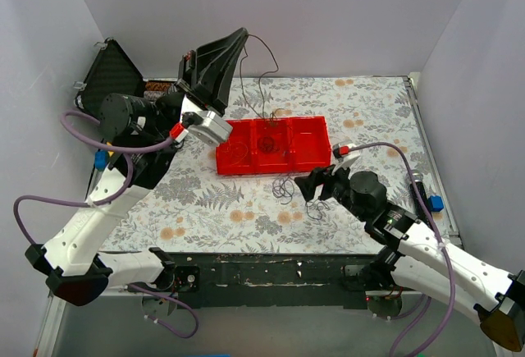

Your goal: Untangle the cables

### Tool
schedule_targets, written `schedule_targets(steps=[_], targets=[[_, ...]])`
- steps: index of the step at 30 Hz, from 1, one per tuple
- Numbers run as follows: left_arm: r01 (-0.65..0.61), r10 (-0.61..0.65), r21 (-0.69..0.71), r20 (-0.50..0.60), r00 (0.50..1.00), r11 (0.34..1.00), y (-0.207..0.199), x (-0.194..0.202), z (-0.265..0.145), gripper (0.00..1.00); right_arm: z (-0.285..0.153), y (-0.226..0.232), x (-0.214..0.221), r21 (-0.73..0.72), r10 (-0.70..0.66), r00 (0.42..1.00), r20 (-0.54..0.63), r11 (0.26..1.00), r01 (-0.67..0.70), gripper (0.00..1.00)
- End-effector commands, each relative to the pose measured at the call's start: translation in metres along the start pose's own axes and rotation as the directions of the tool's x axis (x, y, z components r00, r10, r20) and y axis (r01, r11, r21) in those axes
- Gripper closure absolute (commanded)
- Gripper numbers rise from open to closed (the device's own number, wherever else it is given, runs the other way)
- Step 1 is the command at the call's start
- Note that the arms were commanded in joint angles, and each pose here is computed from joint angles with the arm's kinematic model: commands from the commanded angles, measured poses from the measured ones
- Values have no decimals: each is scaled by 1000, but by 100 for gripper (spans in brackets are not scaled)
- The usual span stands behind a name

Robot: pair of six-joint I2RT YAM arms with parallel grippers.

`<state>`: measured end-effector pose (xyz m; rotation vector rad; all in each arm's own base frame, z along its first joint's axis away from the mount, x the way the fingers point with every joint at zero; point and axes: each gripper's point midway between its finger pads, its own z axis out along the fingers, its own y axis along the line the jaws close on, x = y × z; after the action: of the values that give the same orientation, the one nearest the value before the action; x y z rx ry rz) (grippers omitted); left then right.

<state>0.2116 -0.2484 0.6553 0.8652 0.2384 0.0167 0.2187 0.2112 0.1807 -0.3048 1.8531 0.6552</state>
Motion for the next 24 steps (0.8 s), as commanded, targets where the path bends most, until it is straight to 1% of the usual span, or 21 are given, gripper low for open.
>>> schedule_targets(steps=[1,7,8,11,13,19,24], targets=[[35,-36,47,22,999,998,-11,-8,-5,97,-5,49,-64,-207,-24,986,163,977,58,14],[60,-63,85,31,998,995,-24,-9,-5,97,-12,76,-90,-337,8,960,281,937,91,12],[59,-63,87,34,997,994,-24,-10,-5,98,-15,85,-88,-389,5,961,278,915,108,12],[63,-67,93,38,997,994,-27,-11,-4,98,-12,96,-85,-439,-9,965,262,889,128,12],[64,-68,95,42,997,993,-29,-12,-4,98,-9,101,-80,-459,-18,972,234,879,127,12],[68,-74,100,53,996,993,-31,-16,-2,98,-8,109,-76,-502,-7,975,222,856,121,14],[56,-63,100,60,996,993,-32,-18,0,98,2,119,-71,-546,13,982,190,832,95,14]])
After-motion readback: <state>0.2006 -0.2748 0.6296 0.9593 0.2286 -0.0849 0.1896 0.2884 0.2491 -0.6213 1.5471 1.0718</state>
